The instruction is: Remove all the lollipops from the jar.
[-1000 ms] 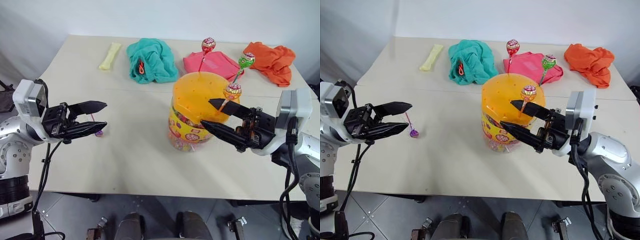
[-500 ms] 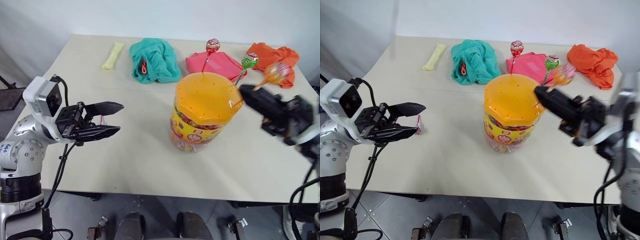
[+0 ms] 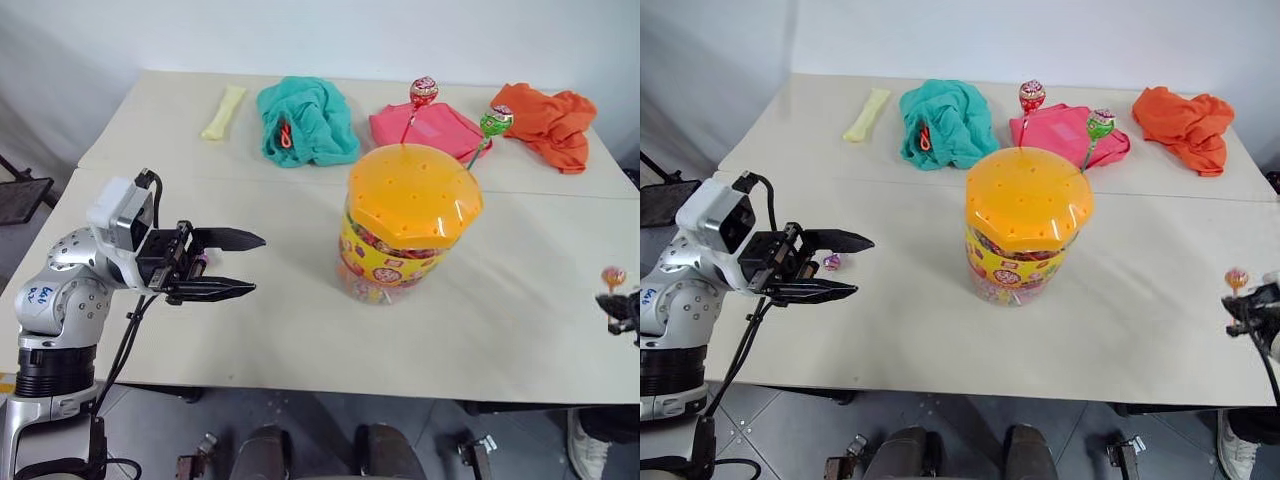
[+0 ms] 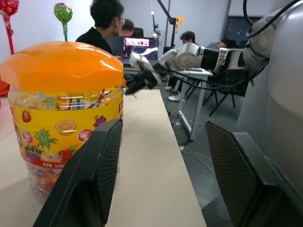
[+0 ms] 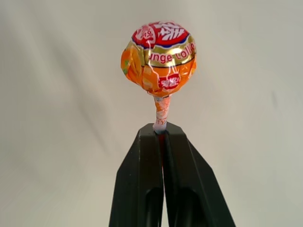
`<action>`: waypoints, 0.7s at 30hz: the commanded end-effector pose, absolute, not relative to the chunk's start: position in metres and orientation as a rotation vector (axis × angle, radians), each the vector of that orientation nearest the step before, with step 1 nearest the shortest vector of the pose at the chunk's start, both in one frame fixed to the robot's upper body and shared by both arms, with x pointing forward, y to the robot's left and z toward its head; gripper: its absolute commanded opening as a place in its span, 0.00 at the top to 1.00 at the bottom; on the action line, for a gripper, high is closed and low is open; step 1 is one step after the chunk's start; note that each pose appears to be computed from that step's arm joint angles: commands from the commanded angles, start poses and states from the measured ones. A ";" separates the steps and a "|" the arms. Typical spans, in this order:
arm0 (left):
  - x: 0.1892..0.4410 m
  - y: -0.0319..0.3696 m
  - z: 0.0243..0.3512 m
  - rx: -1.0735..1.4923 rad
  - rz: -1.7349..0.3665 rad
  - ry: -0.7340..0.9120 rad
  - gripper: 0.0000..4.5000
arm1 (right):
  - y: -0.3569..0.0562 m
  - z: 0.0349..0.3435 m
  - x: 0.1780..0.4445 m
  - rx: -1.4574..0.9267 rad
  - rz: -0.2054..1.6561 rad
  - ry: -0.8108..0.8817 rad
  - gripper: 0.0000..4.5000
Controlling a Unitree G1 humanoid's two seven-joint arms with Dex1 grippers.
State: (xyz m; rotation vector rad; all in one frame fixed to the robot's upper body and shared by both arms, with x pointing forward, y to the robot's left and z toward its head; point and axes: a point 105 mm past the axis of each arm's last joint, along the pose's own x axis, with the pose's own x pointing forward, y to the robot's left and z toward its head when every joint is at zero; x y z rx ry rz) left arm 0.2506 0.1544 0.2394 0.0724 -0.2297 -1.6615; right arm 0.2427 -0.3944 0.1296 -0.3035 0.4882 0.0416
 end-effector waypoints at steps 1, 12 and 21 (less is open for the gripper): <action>0.251 0.156 0.245 0.106 -1.657 -0.258 0.34 | -0.404 0.123 0.238 -0.339 0.015 0.556 1.00; 0.254 0.161 0.253 0.083 -1.587 -0.290 0.34 | -0.327 0.228 0.255 -0.300 0.482 -0.027 0.56; 0.263 0.166 0.259 -0.012 -1.481 -0.343 0.34 | -0.220 0.289 0.289 -0.167 0.776 -0.250 0.56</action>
